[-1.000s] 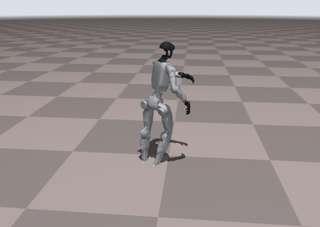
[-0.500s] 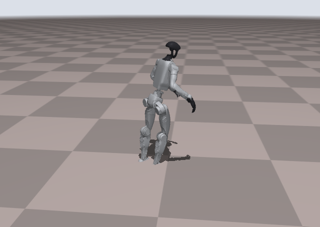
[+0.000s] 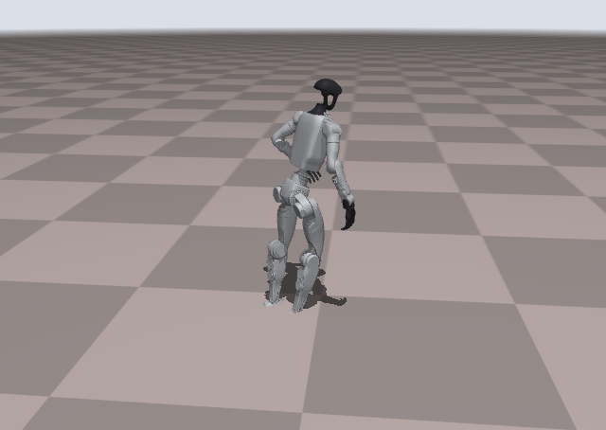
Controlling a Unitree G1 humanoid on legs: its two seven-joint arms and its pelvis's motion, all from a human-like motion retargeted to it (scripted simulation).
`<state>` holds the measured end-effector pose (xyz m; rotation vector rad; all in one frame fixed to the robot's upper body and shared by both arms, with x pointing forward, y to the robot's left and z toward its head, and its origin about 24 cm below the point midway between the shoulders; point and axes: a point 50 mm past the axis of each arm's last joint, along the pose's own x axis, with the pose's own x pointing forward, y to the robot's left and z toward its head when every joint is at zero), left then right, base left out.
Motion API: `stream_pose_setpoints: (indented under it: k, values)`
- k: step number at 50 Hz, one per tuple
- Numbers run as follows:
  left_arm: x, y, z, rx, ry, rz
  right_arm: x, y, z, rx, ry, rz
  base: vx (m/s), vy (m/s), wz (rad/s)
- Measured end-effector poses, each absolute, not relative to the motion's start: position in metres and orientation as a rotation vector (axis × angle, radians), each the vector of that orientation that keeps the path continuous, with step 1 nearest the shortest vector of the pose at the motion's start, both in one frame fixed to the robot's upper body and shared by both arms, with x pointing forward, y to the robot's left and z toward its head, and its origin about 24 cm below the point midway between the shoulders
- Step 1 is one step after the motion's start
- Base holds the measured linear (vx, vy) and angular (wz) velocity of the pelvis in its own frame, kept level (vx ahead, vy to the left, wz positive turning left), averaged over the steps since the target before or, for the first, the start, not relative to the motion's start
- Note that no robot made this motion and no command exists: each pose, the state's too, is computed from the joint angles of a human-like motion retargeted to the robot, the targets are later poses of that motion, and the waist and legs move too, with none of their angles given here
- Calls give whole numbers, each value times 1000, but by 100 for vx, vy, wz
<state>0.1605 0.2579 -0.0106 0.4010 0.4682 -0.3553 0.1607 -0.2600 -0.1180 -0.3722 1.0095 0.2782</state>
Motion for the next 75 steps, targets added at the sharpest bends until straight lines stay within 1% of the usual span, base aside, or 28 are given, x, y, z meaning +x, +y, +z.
stream_pose_setpoints:
  k: [6,11,15,21,31,48,55,62,68,75]
  values:
    - [177,254,-16,421,445,-316,196,-269,-80,-510,796,308,2,4,-13]
    - [188,254,-13,456,399,-260,214,-281,-43,-643,627,288,3,4,-18]
    - [195,250,-8,464,353,-229,218,-286,-23,-700,534,257,7,5,13]
    - [201,236,-5,429,305,-242,212,-295,-12,-728,497,198,15,3,32]
    - [207,213,-9,357,286,-321,206,-295,-20,-689,549,187,16,-6,8]
    - [198,208,-40,232,431,-321,215,-288,-30,-662,584,197,14,-8,-4]
    - [201,206,-45,208,447,-315,217,-283,-32,-648,591,220,-3,0,-6]
    - [214,189,-46,187,431,-316,210,-256,-48,-598,609,309,-19,2,-36]
    - [219,193,-44,253,407,-264,199,-255,-59,-622,654,312,-33,2,-56]
    - [211,214,-42,422,409,-246,177,-256,-78,-614,726,266,-42,1,-74]
